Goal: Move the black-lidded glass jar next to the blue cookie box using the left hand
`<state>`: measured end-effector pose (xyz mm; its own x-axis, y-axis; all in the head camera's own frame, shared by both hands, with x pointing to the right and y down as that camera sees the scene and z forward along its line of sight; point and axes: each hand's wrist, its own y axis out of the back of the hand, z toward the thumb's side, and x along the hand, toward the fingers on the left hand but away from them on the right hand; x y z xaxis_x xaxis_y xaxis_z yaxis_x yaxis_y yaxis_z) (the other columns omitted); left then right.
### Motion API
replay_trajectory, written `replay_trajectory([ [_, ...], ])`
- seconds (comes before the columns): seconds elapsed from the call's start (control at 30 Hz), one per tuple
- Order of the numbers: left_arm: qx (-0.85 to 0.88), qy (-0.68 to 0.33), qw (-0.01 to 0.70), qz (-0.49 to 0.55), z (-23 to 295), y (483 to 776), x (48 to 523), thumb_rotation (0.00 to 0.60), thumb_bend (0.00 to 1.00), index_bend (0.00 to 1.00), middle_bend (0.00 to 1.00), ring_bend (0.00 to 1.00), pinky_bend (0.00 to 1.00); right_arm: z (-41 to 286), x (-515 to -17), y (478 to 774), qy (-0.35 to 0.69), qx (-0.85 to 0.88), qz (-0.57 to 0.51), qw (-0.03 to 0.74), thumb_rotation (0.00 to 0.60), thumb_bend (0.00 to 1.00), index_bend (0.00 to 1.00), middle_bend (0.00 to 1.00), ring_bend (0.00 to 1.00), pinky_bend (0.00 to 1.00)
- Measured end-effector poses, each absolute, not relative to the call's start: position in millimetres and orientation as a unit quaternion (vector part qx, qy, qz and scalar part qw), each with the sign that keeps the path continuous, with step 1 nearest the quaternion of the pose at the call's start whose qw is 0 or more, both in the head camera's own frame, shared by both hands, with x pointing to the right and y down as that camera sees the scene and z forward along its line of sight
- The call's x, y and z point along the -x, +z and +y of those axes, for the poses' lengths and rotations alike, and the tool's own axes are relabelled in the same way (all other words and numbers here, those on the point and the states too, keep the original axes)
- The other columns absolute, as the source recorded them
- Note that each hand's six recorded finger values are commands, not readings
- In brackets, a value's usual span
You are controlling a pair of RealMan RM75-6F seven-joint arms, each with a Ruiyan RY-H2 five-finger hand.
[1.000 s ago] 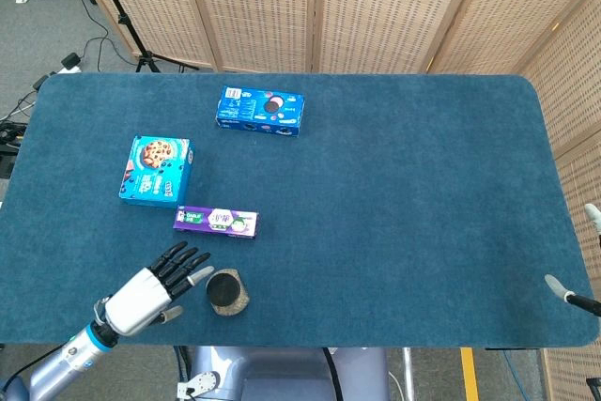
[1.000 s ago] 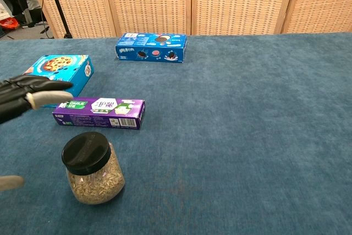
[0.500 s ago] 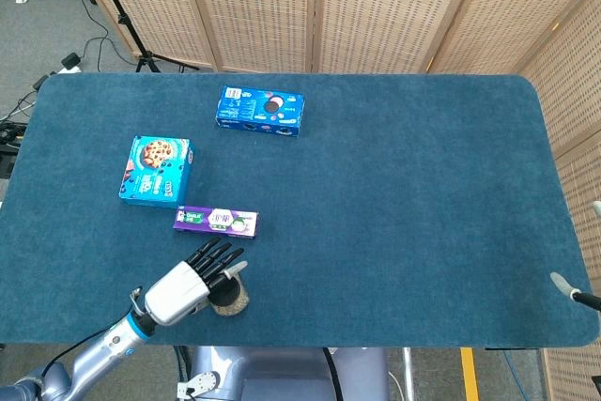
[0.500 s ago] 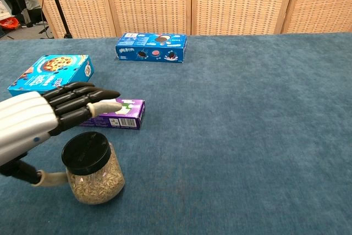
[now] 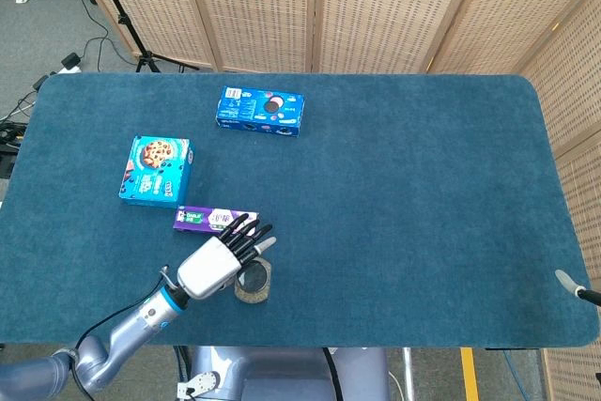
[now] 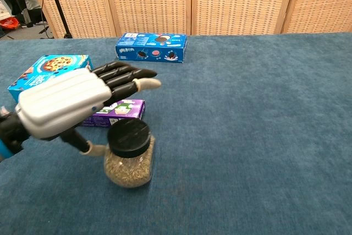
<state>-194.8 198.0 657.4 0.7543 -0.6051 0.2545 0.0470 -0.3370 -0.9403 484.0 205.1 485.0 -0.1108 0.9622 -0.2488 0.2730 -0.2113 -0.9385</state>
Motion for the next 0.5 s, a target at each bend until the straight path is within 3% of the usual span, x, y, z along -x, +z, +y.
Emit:
replay_trajectory([
  [0.5,0.761,-0.3,0.553,0.157,189.7,666.6,143.4,0.6,0.0,0.0,0.0,0.0,0.0,204.6,-484.0,486.5,0.523,0.577,-0.532,0.331,0.6,0.0,0.0,0.0,0.0,0.0],
])
